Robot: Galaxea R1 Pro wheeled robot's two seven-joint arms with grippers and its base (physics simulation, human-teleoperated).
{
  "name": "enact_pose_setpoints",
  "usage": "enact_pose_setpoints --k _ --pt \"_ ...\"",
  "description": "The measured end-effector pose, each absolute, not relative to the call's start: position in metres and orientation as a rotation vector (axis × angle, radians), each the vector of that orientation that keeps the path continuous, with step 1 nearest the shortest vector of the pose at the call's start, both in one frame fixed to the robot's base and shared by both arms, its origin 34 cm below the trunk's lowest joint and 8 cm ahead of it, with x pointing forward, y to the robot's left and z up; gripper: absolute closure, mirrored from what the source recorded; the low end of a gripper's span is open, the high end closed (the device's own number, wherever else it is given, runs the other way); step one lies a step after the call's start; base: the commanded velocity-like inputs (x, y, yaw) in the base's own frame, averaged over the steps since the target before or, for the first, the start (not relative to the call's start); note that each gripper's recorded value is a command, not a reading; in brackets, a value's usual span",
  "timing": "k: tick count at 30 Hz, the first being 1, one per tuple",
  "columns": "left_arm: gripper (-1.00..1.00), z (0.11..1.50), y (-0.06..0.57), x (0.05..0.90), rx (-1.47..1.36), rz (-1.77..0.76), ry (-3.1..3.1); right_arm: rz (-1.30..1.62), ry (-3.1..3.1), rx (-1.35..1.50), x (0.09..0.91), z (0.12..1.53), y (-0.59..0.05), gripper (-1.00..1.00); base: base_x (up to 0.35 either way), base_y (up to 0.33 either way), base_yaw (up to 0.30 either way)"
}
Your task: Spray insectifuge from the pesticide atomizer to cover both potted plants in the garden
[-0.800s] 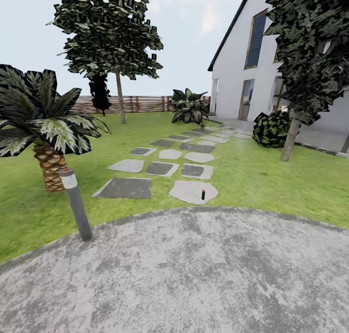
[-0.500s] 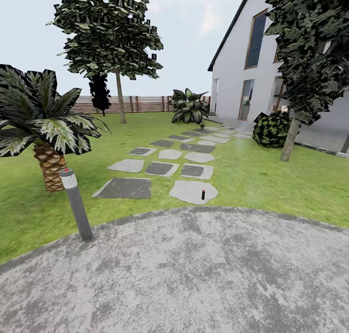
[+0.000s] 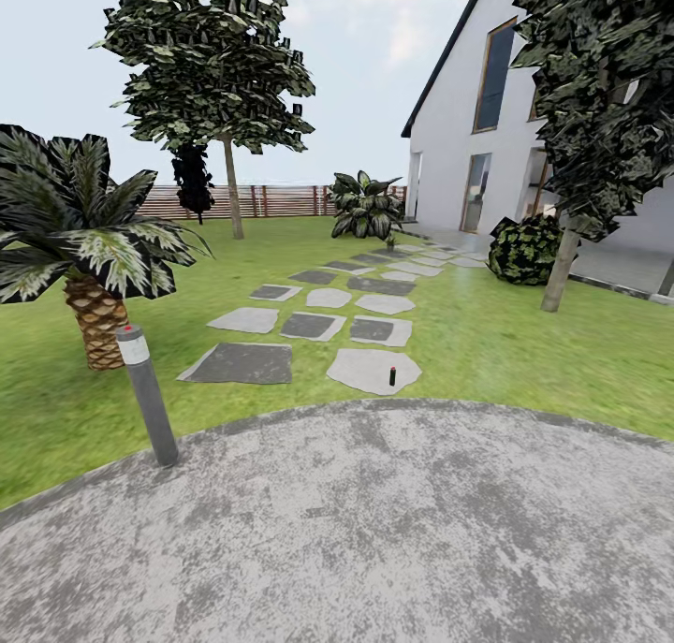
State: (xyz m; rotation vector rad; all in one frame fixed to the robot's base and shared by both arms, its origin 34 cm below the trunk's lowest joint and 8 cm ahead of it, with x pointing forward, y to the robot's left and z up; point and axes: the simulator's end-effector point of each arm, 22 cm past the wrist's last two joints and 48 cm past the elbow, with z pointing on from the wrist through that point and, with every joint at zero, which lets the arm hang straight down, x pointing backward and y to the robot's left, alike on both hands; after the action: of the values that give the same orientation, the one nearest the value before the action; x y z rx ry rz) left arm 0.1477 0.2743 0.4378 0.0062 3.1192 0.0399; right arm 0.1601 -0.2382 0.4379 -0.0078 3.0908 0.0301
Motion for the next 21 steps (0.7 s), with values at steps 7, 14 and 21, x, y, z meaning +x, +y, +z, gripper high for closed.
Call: enact_pose_setpoints --k 7,14,21 --pt "-1.0 0.448 0.291 0.257 0.011 0.069 2.892 -0.096 2.762 -0.035 0.249 0.456 -0.308 -1.0 0.0 0.0 0.0" --pt "-1.0 0.501 0.306 0.42 0.028 0.09 2.534 -0.194 2.396 -0.085 0.402 0.528 -0.367 -1.0 0.0 0.0 0.0" --pt "-1.0 0.536 0.306 0.493 0.023 0.09 2.388 -0.179 2.201 -0.096 0.476 0.584 -0.358 -1.0 0.0 0.0 0.0"
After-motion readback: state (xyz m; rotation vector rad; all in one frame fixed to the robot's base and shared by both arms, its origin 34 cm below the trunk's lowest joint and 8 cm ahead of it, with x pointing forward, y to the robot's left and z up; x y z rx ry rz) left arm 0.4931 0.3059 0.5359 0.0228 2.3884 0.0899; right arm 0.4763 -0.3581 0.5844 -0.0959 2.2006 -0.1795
